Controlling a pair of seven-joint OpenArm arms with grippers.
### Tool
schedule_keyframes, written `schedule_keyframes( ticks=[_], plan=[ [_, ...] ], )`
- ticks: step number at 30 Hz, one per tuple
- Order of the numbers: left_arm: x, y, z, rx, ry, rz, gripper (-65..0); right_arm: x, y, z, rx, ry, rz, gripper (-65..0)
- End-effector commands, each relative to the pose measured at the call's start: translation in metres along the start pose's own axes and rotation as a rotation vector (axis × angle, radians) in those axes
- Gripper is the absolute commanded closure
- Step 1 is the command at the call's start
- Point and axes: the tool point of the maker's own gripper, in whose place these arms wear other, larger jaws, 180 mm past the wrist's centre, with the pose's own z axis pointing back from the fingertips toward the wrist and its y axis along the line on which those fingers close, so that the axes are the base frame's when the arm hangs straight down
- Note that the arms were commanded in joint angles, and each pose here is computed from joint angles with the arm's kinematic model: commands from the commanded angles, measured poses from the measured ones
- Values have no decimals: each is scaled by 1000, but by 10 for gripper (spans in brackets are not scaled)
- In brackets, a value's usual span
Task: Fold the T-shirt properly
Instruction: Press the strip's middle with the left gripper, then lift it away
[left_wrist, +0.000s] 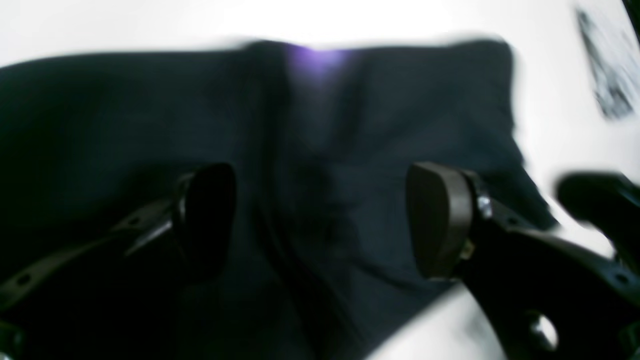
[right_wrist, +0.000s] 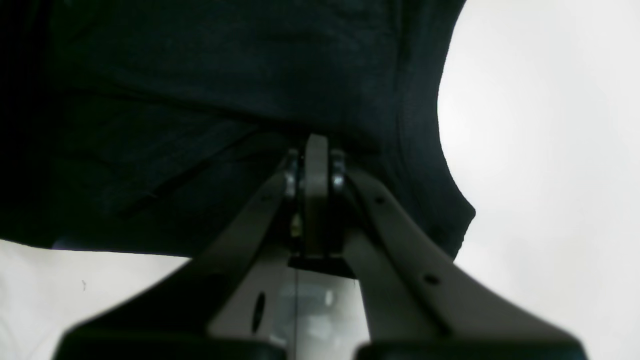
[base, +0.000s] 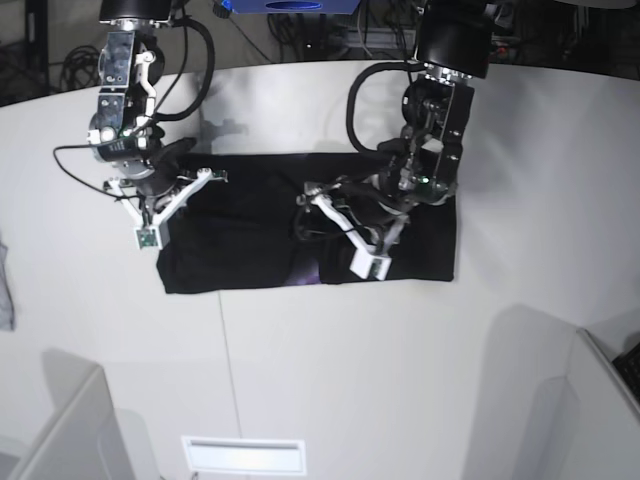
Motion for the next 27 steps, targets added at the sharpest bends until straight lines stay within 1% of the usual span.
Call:
schedule_keyframes(
  ticks=[1,3,6,8,10,11,13,15,17,18,22,27],
  plan=[
    [14,-16,0,-43,-41,-21,-512,13,-2,2,-8,-41,6,0],
    [10,-26,-2,-64,-30,-38,-512,13,-2,2,-8,-41,6,0],
    [16,-29,3,-69,-51,-51,-512,12,-3,2,-9,-38,7,0],
    [33,-32,17,-70,-110,-66,-510,12,-4,3,-12,-38,9,0],
    [44,-18,44,-30,-181,-61,-504,11,-5,3,-13,-36,10,0],
    [52,-10,60,-2,-221,-62,-477,10,-5,3,-13,-35,9,0],
    [56,10,86,63,-271,-51,-374,10,-4,3,-11,-33,9,0],
    [54,33,106,133,-292,-35,-194,10,-4,3,-11,-35,9,0],
    [48,52,116,183,-289,-17,-10,10,-3,2,-9,-35,9,0],
    [45,62,118,206,-283,-6,0,11,-3,2,-7,-36,10,0],
    [25,89,123,267,-236,29,0,12,-1,2,-3,-39,8,0],
    [3,104,121,296,-184,63,0,11,-1,2,-3,-38,8,0]
  ],
)
